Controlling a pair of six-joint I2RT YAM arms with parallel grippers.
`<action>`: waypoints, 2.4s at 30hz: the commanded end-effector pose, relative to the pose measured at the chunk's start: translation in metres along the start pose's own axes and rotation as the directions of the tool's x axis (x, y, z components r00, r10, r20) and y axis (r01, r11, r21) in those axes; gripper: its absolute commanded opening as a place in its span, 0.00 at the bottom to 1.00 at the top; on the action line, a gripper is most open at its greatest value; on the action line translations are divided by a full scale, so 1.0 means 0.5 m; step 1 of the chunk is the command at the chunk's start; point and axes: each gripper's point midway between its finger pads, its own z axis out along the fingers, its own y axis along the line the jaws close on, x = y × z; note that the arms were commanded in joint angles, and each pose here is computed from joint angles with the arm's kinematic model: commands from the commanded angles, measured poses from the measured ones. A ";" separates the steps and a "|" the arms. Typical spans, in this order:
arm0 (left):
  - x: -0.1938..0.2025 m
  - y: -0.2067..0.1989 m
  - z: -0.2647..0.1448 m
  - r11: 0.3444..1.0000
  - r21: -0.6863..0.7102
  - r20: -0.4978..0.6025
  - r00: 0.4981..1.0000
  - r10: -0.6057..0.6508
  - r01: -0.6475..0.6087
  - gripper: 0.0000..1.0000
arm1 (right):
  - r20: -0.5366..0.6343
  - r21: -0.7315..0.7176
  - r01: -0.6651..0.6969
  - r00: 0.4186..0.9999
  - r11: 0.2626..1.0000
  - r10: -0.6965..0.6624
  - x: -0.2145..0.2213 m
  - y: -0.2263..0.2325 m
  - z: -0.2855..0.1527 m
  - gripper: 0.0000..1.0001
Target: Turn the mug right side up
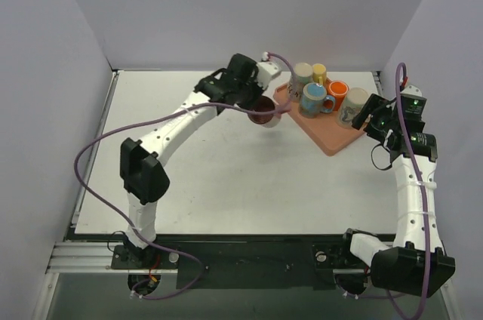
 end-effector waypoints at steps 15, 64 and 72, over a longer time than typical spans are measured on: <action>0.519 0.575 -0.423 0.513 -0.610 0.023 0.661 -0.750 0.604 0.00 | 0.127 -0.044 0.004 0.992 0.999 0.002 -0.006 0.012 -0.032 0.98; 0.220 0.368 -0.443 0.930 -0.219 0.049 0.955 -0.292 0.296 0.57 | 0.076 -0.356 0.702 0.680 0.617 -0.730 -0.071 -0.183 0.340 0.91; 0.160 0.399 -0.460 0.927 -0.287 0.194 0.963 -0.189 0.240 0.57 | -0.010 -0.463 0.704 0.604 0.539 -0.797 -0.022 -0.204 0.390 0.73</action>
